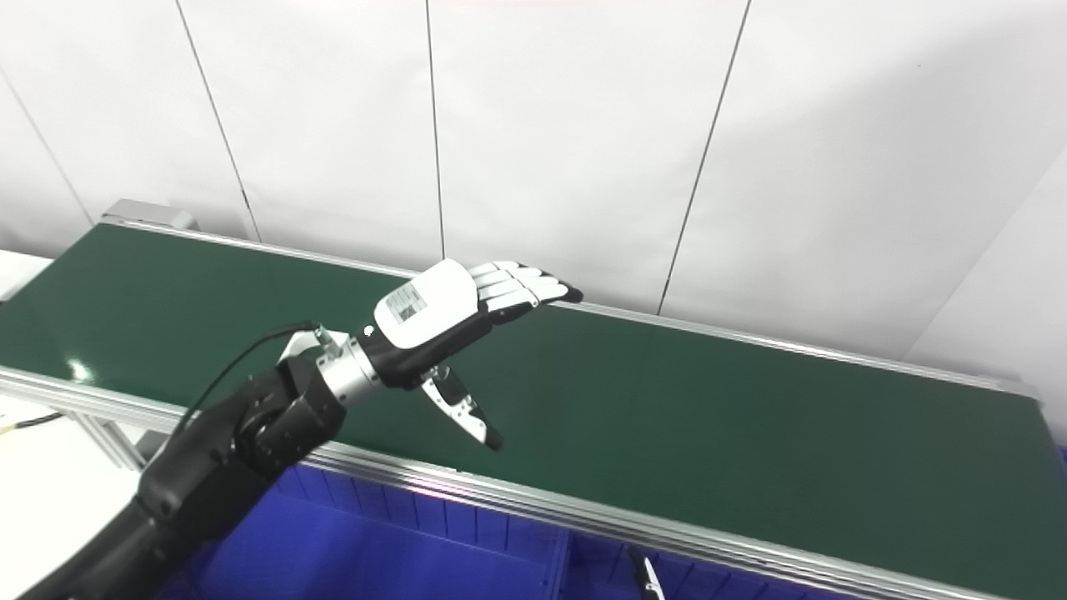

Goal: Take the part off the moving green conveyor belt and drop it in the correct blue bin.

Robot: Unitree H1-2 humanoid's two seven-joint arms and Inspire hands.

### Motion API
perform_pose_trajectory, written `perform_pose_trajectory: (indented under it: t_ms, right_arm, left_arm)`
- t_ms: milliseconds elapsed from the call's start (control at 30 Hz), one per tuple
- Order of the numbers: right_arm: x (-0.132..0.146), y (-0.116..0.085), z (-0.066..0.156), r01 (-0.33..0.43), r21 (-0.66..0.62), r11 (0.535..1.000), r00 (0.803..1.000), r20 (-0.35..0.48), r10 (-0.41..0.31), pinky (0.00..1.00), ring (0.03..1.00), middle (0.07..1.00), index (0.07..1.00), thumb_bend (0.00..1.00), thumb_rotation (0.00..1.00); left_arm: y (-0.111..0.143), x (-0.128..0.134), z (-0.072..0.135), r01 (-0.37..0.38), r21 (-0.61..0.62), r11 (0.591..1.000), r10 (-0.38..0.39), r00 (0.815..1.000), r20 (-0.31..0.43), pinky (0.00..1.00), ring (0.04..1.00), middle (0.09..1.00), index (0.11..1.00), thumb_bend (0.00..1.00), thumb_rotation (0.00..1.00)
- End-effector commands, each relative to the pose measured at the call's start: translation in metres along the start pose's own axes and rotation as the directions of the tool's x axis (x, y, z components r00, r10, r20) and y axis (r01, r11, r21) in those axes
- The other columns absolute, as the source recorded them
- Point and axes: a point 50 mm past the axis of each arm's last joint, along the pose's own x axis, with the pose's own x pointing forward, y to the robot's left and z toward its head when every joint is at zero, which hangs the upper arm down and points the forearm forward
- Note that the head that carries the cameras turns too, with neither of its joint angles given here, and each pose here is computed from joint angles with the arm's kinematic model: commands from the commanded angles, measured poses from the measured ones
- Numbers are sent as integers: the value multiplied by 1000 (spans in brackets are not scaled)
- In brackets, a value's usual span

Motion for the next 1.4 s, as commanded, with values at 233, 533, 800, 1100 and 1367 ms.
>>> perform_pose_trajectory:
  t_ms: [233, 533, 800, 1100, 1367]
  right_arm:
    - [7, 2, 13, -13, 29, 1000, 996, 86, 10, 1000, 997, 989, 968, 846, 1000]
    - [7, 3, 14, -20, 31, 999, 996, 87, 17, 1000, 997, 992, 965, 864, 1000]
    - [6, 4, 14, -21, 26, 999, 996, 88, 19, 1000, 993, 992, 967, 865, 1000]
    - [6, 5, 14, -19, 17, 1000, 996, 91, 18, 1000, 985, 987, 958, 874, 1000]
    - [5, 6, 14, -22, 14, 1000, 996, 89, 21, 1000, 989, 989, 962, 878, 1000]
  left_arm:
    - [13, 15, -18, 159, 174, 972, -115, 965, -237, 643, 721, 825, 866, 1000, 12]
    - [6, 16, -40, 306, 196, 932, -218, 901, -374, 524, 639, 768, 807, 1000, 17]
    - [0, 16, -56, 364, 181, 914, -263, 868, -421, 544, 664, 779, 808, 1000, 76]
    - [-6, 20, -66, 451, 149, 880, -328, 805, -494, 541, 649, 752, 795, 1000, 67]
    - [-6, 26, -74, 468, 161, 869, -329, 790, -517, 539, 648, 770, 803, 1000, 70]
